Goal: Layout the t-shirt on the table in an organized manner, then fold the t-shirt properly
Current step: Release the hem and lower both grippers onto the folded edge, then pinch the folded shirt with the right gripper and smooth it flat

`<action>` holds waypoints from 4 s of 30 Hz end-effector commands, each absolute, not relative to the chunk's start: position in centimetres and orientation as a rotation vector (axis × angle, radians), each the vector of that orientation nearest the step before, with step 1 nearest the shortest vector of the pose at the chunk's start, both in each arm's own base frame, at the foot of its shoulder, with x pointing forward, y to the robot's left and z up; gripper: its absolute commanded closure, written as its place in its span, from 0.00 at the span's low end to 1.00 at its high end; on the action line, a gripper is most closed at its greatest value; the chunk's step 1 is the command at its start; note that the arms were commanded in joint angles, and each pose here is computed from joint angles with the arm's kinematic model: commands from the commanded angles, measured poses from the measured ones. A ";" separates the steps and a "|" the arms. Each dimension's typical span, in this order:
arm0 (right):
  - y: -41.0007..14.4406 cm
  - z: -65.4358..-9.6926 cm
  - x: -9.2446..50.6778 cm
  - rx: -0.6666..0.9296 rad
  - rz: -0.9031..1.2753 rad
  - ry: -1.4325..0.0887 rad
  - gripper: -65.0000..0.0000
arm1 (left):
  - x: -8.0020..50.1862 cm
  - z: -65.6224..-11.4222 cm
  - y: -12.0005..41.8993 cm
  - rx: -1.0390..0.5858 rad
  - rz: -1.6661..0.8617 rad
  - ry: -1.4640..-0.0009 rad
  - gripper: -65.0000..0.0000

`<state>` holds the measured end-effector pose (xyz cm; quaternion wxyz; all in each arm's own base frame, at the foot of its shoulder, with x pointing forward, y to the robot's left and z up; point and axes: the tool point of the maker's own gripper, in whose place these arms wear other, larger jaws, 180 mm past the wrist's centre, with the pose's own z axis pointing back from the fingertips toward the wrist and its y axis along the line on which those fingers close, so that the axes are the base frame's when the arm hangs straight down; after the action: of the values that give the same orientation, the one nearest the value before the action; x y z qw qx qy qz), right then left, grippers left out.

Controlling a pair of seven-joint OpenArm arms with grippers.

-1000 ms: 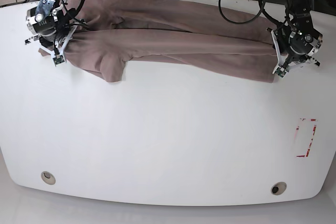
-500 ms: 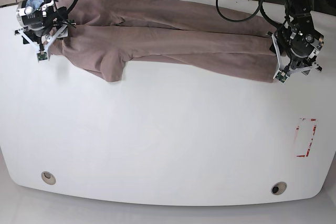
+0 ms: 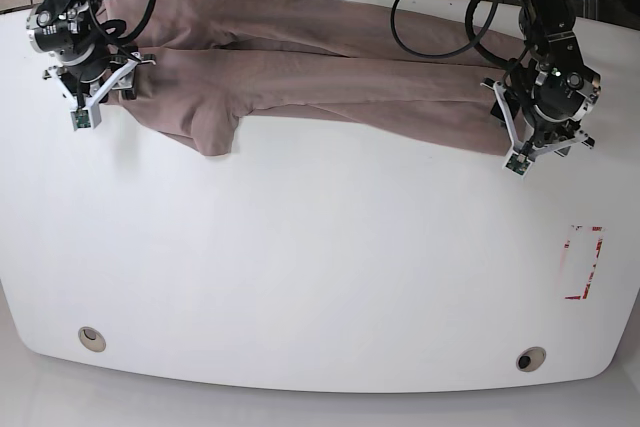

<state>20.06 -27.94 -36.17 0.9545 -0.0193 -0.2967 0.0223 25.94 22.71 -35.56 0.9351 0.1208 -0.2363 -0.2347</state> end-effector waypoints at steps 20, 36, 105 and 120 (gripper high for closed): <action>-29.3 -44.5 19.1 0.080 -0.007 -0.488 0.91 | 24.3 -38.1 23.7 0.226 -0.475 -0.397 0.80; -31.7 -43.1 24.6 0.081 -0.023 -0.561 0.91 | 29.1 -40.4 23.6 0.130 -0.425 -0.362 0.79; -16.8 -35.0 36.8 0.203 0.392 -0.795 1.00 | 33.4 -29.3 26.3 0.359 -0.429 -0.589 0.65; -16.3 -32.6 28.2 0.044 0.513 -0.730 1.00 | 33.4 -29.4 26.2 0.357 -0.433 -0.587 0.65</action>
<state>28.49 -16.78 -33.31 0.9071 0.0177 -0.3401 0.2474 32.65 25.95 -30.66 0.9261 0.1641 -0.2672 -0.2096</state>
